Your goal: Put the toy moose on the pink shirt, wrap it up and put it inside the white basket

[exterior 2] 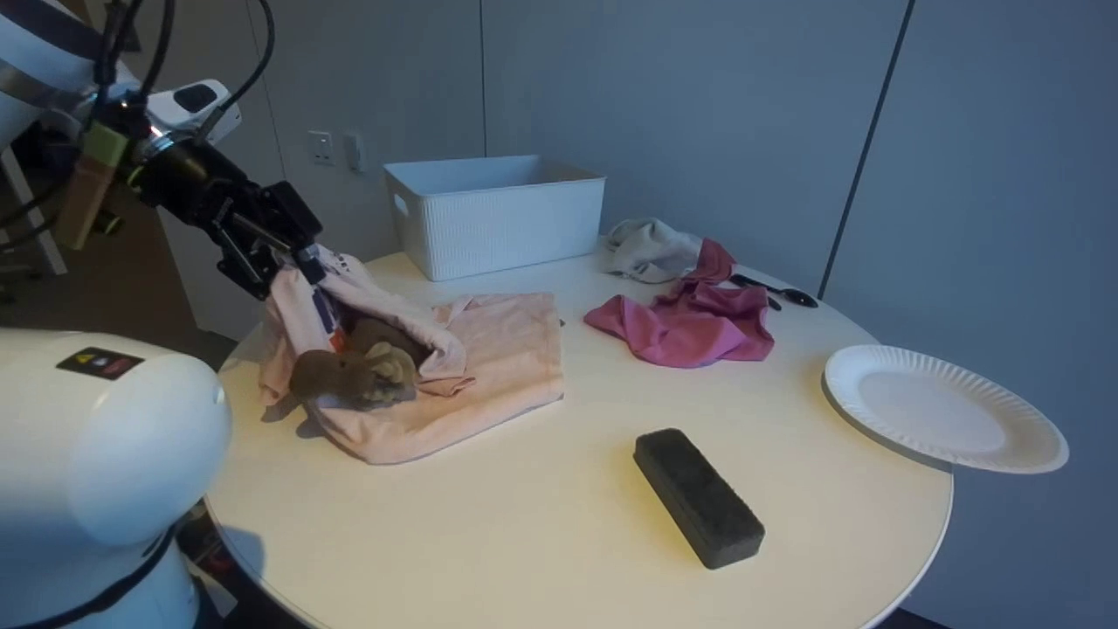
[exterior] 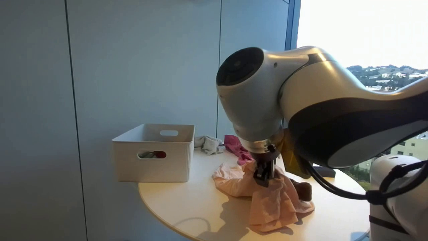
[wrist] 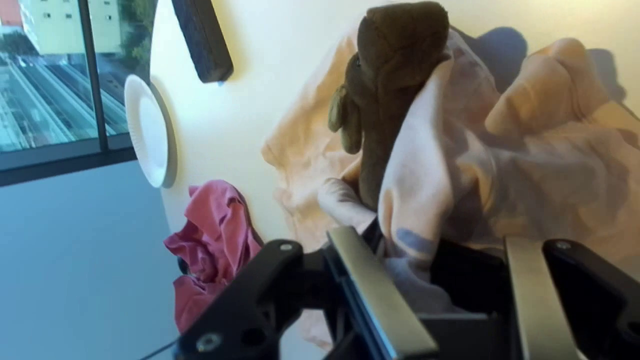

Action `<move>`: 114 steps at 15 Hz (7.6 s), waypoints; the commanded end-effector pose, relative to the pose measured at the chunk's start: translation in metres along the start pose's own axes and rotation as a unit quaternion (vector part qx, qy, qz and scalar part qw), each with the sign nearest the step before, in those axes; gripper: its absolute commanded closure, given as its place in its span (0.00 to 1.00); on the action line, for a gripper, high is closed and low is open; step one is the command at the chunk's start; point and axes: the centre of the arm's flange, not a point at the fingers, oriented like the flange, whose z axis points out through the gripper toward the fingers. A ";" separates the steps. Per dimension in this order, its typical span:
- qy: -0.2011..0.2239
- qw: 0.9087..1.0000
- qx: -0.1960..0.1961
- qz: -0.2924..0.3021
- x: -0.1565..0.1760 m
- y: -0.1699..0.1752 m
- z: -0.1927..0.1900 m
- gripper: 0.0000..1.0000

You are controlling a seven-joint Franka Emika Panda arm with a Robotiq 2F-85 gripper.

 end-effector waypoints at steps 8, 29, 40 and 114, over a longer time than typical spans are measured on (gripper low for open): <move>-0.058 0.959 -0.058 0.272 0.038 0.082 0.138 0.92; -0.189 0.837 -0.226 0.460 0.042 0.054 0.252 0.42; -0.043 0.801 -0.266 0.535 -0.006 0.101 0.155 0.00; -0.116 0.950 0.045 -0.286 0.065 0.068 0.141 0.90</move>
